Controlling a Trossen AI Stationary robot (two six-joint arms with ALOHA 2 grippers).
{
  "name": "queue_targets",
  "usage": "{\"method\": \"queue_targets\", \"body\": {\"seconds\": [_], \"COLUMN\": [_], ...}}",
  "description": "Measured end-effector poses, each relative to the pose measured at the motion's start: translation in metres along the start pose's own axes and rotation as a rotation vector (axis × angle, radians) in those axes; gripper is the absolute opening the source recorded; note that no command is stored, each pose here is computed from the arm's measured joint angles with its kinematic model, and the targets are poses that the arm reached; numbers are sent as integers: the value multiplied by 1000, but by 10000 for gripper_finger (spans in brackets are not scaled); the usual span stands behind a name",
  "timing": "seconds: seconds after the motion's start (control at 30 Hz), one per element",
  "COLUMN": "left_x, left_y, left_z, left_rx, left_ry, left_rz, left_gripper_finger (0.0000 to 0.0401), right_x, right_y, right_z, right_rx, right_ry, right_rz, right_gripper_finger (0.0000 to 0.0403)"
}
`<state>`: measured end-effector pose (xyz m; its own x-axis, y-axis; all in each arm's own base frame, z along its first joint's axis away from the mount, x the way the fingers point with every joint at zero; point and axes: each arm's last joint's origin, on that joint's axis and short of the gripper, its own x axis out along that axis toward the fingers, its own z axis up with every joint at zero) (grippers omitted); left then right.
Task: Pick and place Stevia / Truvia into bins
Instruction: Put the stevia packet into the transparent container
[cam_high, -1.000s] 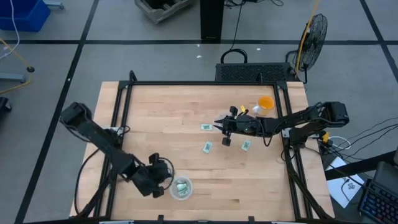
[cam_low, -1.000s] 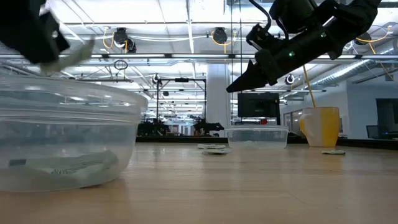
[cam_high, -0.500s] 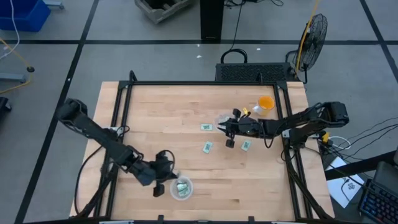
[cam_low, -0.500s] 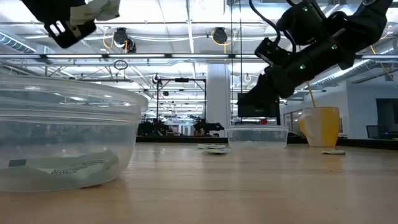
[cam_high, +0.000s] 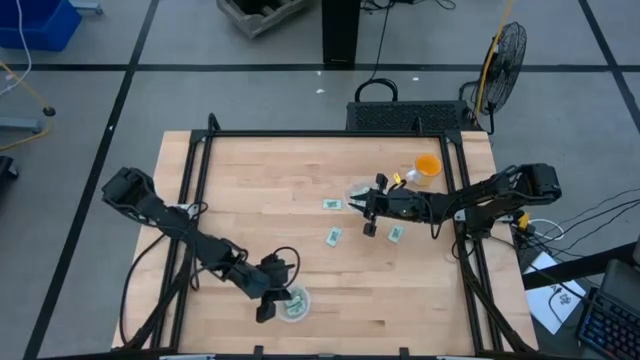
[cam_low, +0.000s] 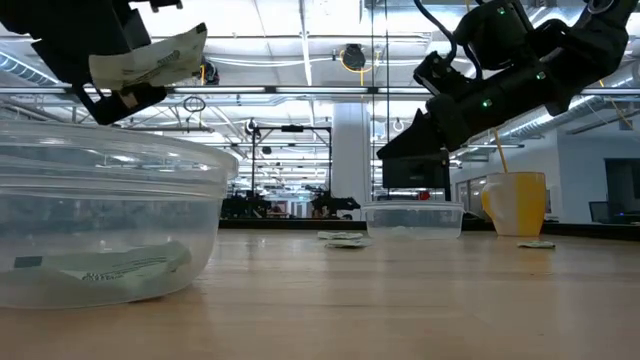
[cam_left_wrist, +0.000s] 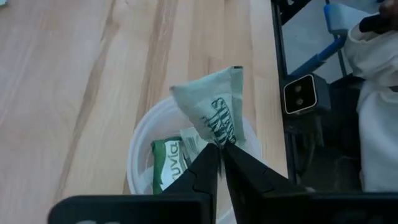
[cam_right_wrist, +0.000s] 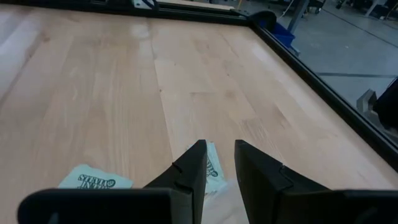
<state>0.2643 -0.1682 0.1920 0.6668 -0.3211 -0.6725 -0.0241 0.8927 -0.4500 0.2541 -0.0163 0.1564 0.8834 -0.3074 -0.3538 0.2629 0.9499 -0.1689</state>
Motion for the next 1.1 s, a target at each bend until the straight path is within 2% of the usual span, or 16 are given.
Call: {"method": "queue_targets", "body": {"seconds": [0.3, 0.43, 0.6, 0.73, 0.83, 0.97, 1.03, 1.1], "left_x": [0, 0, 0, 0, 1, 0, -1, -2], "left_y": [0, 1, 9, 22, 33, 49, 57, 66], "left_z": [0, 0, 8, 19, 27, 39, 44, 50], "left_rx": [2, 46, 163, 179, 190, 267, 299, 318], "left_ry": [-1, -12, -90, -125, -136, -140, -144, -150], "left_rz": [7, 17, 123, 189, 222, 274, 305, 341], "left_gripper_finger": [78, 93, 97, 97, 97, 97, 97, 97], "right_x": [0, 0, -1, -3, -11, -31, -43, -56], "right_y": [0, 1, 3, 9, 15, 22, 24, 25], "right_z": [0, 0, 2, -2, -3, 0, 0, 0], "right_rx": [0, 6, -41, -69, -129, -225, -196, -113], "right_ry": [0, 0, -17, 16, 66, 117, 160, 207], "right_rz": [0, 3, 9, 35, 71, 127, 157, 178], "right_gripper_finger": [75, 75, 75, 75, 75, 75, 75, 75]}}
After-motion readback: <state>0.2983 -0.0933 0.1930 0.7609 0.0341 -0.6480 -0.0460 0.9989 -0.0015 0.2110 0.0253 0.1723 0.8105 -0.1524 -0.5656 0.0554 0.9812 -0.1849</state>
